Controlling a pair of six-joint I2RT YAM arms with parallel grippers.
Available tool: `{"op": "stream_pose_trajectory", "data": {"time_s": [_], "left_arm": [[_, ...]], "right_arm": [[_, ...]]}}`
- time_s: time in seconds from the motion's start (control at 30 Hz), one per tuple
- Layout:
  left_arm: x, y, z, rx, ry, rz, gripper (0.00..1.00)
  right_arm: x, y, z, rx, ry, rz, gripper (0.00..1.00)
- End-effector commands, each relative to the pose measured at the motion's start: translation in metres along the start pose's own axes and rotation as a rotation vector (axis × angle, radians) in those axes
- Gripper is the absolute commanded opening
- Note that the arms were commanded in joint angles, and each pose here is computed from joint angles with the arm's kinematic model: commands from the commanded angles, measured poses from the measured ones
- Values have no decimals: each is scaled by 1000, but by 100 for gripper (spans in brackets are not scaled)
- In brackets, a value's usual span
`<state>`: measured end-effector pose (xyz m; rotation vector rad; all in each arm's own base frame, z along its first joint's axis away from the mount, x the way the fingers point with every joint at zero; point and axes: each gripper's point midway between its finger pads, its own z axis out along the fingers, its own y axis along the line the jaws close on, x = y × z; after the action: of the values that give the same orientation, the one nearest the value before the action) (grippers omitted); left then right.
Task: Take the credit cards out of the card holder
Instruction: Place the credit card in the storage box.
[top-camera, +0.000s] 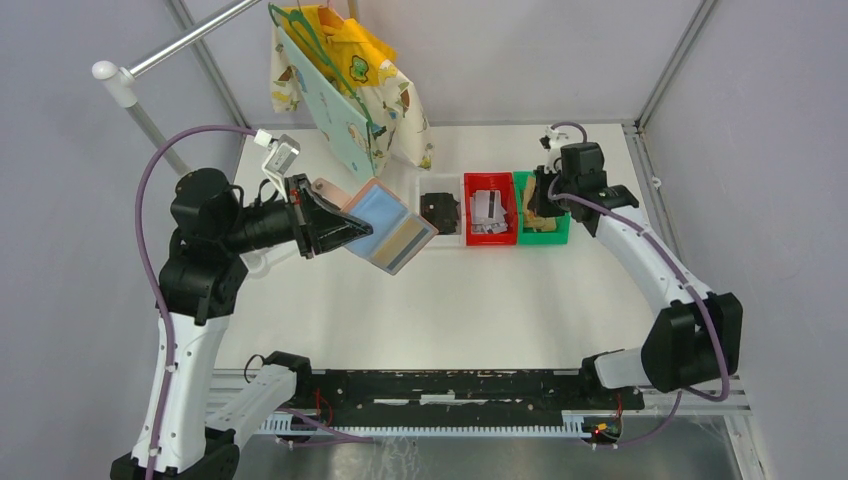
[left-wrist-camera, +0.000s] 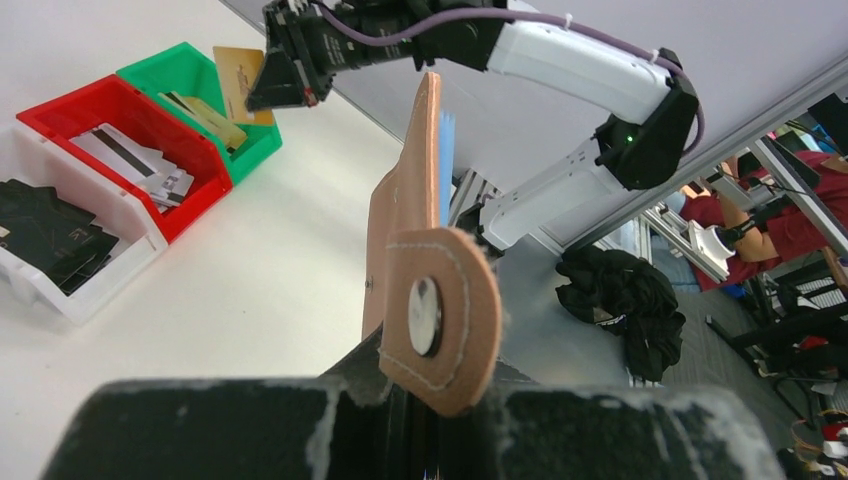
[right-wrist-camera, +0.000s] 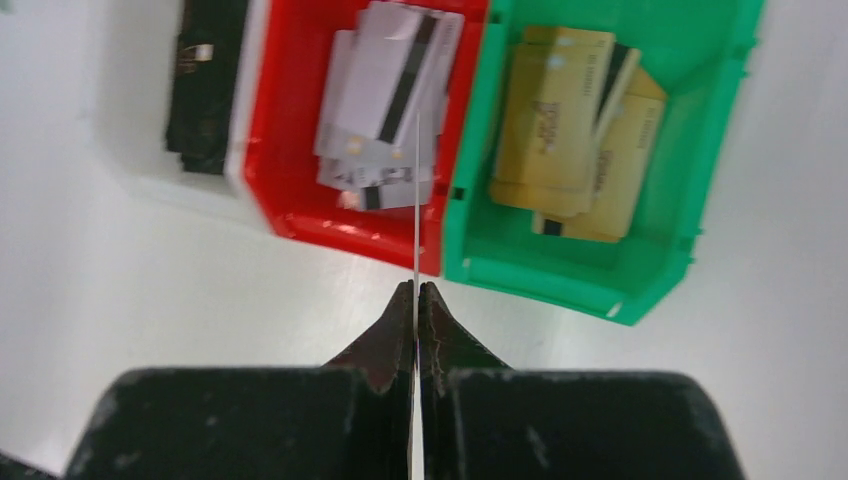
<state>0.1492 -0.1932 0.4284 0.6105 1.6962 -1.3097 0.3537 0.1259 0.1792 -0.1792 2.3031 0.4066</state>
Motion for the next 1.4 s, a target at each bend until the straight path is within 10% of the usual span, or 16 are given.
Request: {"op": "stream_pose_trajectory", "data": {"time_s": [0.0, 1.1, 1.37], "left_arm": [[-9, -14, -3, 46, -14, 100, 2], [-10, -10, -2, 40, -9, 89, 2], [-11, -10, -1, 42, -9, 85, 2]], "right_arm": [[-17, -39, 8, 183, 31, -62, 0], [23, -80, 120, 205, 316, -97, 0], [20, -95, 111, 290, 309, -98, 48]]}}
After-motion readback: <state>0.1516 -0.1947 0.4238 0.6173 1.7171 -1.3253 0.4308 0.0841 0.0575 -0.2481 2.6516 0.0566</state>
